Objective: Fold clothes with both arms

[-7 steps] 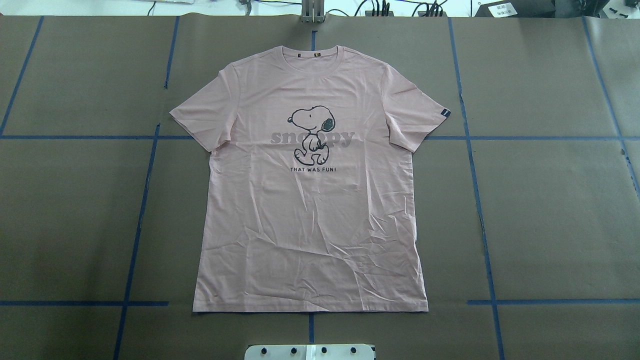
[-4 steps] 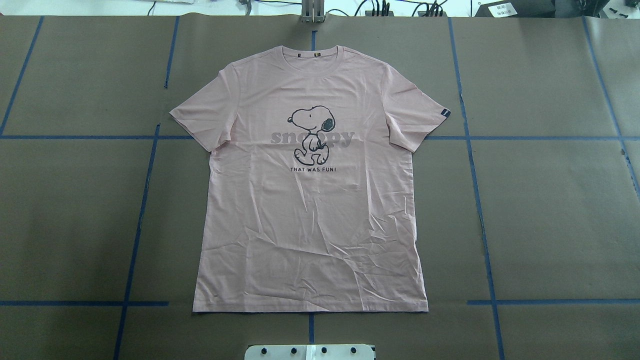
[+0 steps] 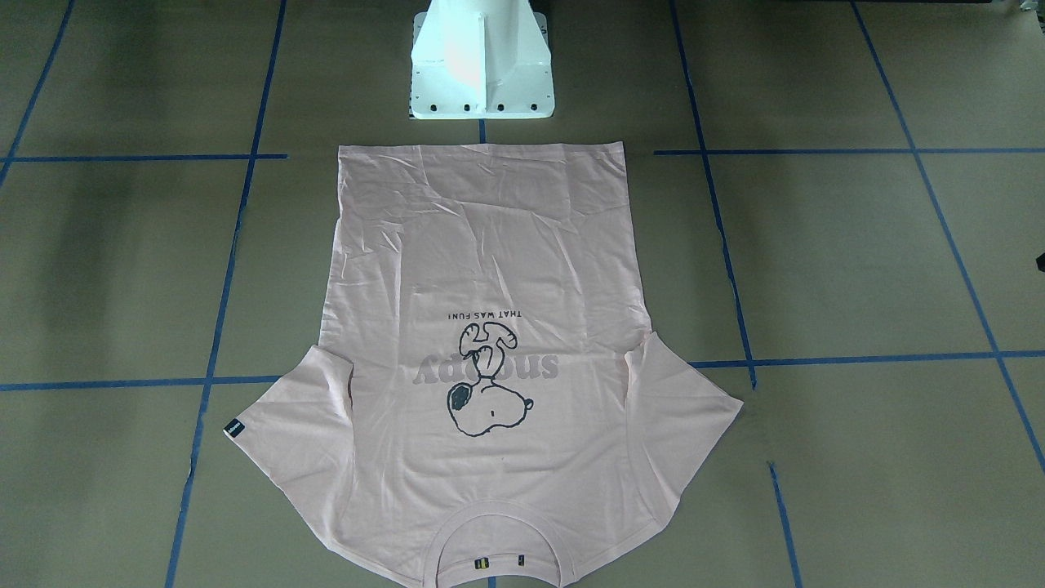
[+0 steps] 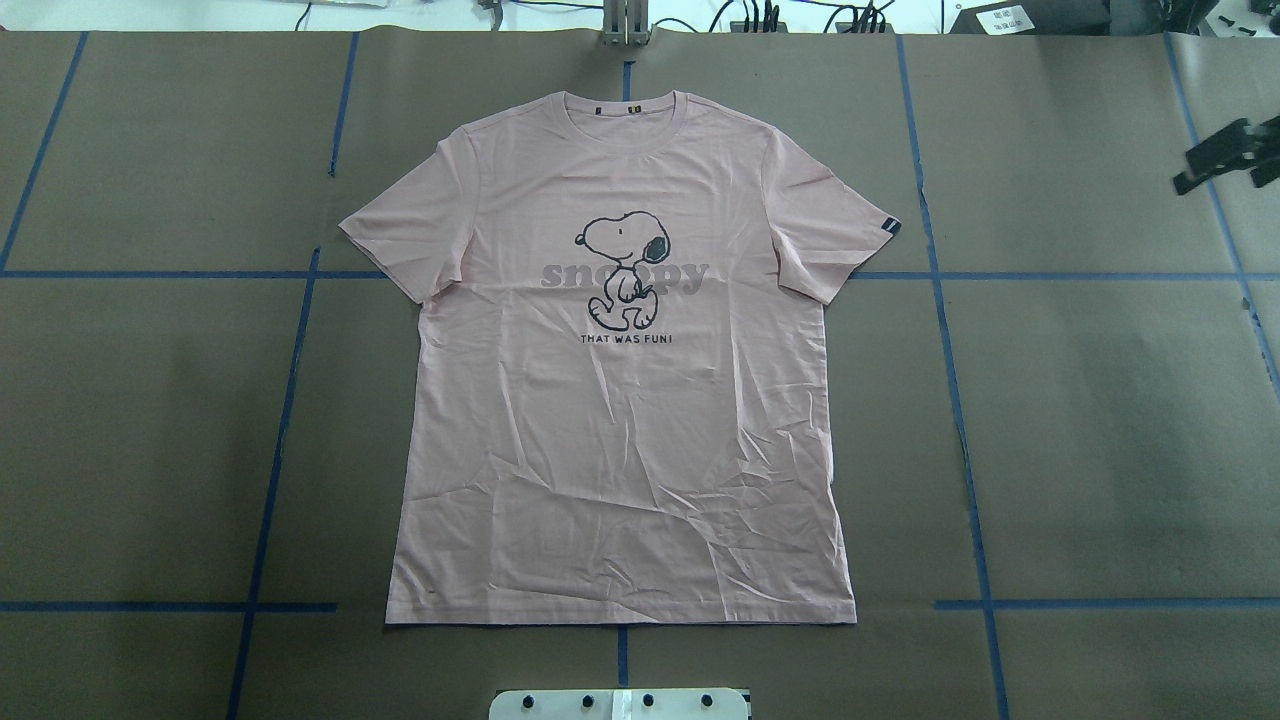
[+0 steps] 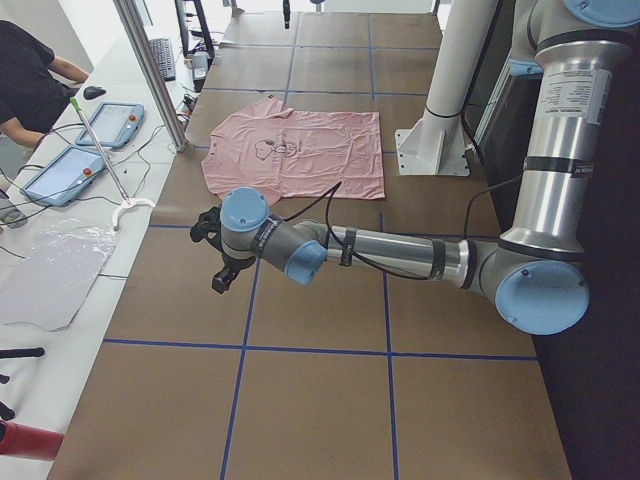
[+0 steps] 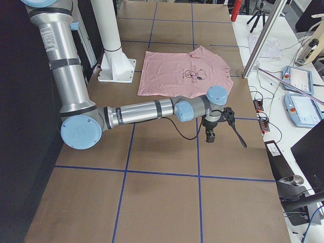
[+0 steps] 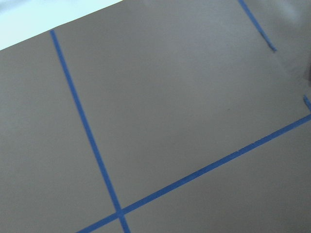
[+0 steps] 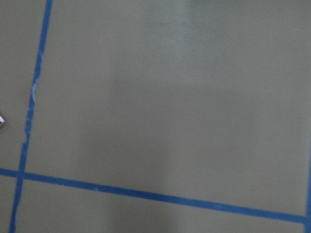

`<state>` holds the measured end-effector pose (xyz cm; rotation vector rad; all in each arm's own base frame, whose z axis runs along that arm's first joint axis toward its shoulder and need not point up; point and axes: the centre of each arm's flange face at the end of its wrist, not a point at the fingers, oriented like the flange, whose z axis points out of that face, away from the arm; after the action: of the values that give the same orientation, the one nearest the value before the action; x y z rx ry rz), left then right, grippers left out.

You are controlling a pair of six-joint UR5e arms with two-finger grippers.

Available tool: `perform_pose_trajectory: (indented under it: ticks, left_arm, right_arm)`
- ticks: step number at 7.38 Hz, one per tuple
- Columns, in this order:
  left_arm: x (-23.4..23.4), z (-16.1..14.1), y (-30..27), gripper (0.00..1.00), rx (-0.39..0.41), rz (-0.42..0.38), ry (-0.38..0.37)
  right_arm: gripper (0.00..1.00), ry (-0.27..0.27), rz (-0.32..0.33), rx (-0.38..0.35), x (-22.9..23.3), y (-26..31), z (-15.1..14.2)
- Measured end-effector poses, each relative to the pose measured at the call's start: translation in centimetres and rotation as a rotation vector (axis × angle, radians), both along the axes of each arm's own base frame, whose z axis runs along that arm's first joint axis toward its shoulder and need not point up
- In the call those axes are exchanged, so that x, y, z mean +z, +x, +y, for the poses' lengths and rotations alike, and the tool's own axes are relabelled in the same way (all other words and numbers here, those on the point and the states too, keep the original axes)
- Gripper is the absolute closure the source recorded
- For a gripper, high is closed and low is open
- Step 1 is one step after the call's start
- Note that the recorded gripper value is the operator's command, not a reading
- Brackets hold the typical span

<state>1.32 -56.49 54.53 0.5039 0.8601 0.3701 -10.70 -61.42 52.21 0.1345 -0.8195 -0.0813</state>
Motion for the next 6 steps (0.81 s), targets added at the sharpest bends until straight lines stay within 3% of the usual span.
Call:
perform_pose_trajectory:
  ticks: [2, 4, 6]
  left_arm:
    - [-1.7, -2.3, 4.2, 0.00, 0.045, 0.017, 0.024]
    - [-2.8, -3.5, 8.2, 0.00, 0.066, 0.040, -0.018]
    - [-3.4, -3.6, 9.4, 0.00, 0.043, 0.066, -0.053]
  right_arm:
    - [0.00, 0.022, -0.023, 0.033, -3.0, -9.2, -1.7]
    - [0.00, 0.035, -0.041, -0.018, -5.3, -17.3, -1.8]
    - [0.01, 0.012, -0.032, -0.007, -7.2, -22.5, -2.4]
